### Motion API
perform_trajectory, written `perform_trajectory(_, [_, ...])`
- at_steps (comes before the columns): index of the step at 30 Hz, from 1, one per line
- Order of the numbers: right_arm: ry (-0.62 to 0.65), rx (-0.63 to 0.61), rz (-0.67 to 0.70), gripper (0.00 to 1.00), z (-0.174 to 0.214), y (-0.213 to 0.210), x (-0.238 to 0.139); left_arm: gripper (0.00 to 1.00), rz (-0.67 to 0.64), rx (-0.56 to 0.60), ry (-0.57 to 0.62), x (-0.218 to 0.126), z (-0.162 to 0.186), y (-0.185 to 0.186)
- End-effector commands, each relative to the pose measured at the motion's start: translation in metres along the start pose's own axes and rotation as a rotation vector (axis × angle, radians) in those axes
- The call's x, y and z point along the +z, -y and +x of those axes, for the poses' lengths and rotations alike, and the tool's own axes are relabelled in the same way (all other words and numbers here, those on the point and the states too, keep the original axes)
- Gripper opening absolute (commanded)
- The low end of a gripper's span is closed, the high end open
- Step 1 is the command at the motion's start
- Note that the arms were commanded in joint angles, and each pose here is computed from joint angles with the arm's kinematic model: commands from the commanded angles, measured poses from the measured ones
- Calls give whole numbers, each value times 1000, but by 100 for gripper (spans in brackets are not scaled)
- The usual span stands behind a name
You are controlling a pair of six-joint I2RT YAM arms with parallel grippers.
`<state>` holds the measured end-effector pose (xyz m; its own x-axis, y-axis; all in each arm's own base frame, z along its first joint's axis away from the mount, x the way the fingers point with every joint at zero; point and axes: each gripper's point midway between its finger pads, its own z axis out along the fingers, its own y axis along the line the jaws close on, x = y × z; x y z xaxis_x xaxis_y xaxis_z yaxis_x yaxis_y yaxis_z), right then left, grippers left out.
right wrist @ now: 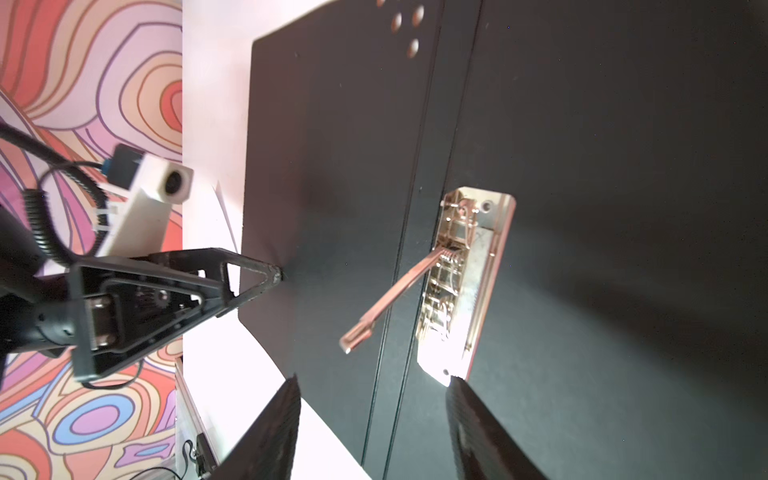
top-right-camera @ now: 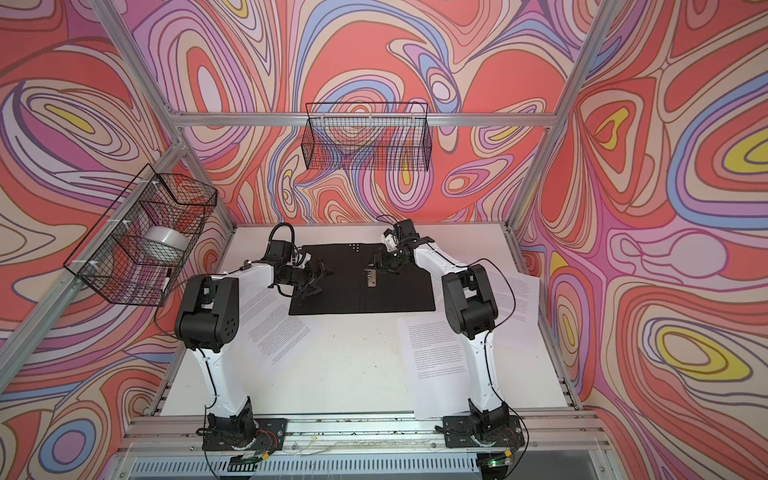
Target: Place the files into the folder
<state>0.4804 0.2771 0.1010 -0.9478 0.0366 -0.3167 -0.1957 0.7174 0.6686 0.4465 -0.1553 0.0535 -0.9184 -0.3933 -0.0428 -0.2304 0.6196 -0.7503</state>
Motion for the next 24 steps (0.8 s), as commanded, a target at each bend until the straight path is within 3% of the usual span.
perform_trajectory(1, [8,11,95,46,8,14,-11,100,-211,-144,-69,16,25,-74])
perform_trajectory(6, [-43,54,87,20,32,26,2,100,-203,-141,-70,16,24,-71])
perform_trajectory(8, [-70,54,65,13,39,23,12,100,-200,-143,-72,17,25,-71])
perform_trajectory(15, [-90,32,-28,13,34,-4,39,100,-198,-145,-75,17,26,-72])
perform_trajectory(24, [-16,12,-11,16,-38,1,62,100,-181,-143,-68,16,24,-68])
